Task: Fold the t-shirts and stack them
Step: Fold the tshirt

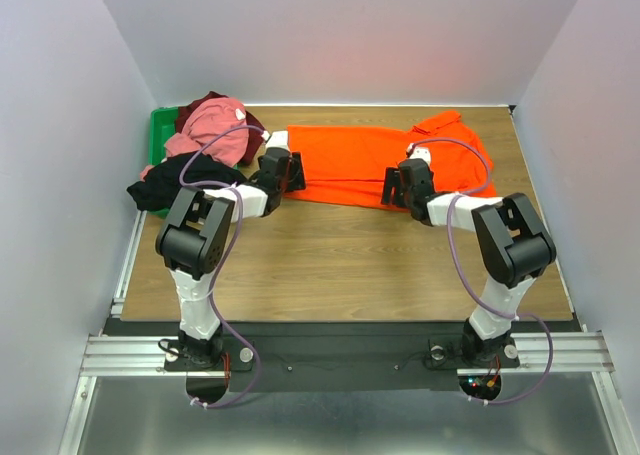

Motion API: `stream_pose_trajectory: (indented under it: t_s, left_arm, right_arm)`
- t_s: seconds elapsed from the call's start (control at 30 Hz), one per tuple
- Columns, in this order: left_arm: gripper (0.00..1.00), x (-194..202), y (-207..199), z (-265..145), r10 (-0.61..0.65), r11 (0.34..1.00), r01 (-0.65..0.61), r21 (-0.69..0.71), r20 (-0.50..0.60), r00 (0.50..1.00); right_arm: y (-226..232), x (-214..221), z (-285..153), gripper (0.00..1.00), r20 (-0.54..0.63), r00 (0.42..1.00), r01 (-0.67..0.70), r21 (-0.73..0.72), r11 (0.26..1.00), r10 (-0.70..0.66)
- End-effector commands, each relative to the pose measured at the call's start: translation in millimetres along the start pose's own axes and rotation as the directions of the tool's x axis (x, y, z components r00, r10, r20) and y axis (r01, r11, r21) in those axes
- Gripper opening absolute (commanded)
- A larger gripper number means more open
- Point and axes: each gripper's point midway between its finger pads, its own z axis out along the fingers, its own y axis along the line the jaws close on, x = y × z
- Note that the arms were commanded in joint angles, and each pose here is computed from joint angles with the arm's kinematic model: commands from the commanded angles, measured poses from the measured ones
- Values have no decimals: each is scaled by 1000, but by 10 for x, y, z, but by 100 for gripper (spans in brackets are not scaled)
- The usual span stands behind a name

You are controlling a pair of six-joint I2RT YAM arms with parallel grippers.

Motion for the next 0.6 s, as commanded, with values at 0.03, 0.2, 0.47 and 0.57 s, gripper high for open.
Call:
stream_pose_trajectory:
  t_s: [0.03, 0.2, 0.47, 0.57]
  left_arm:
    - [71, -243, -132, -87, -2, 1000, 3, -2, 81, 997]
    - [71, -289, -99, -104, 10, 1000, -8, -24, 96, 995]
    - [71, -383, -122, -116, 4, 1000, -1, -22, 117, 993]
    - [71, -400, -108, -136, -1, 999, 5, -32, 124, 992]
  right_arm:
    - [-80, 441, -42, 82, -109, 994, 34, 28, 999, -31]
    - [-49, 484, -120, 82, -111, 993, 38, 15, 999, -36]
    - [16, 590, -276, 82, -115, 992, 52, -4, 999, -52]
    - [35, 582, -249, 81, -113, 991, 67, 2, 998, -66]
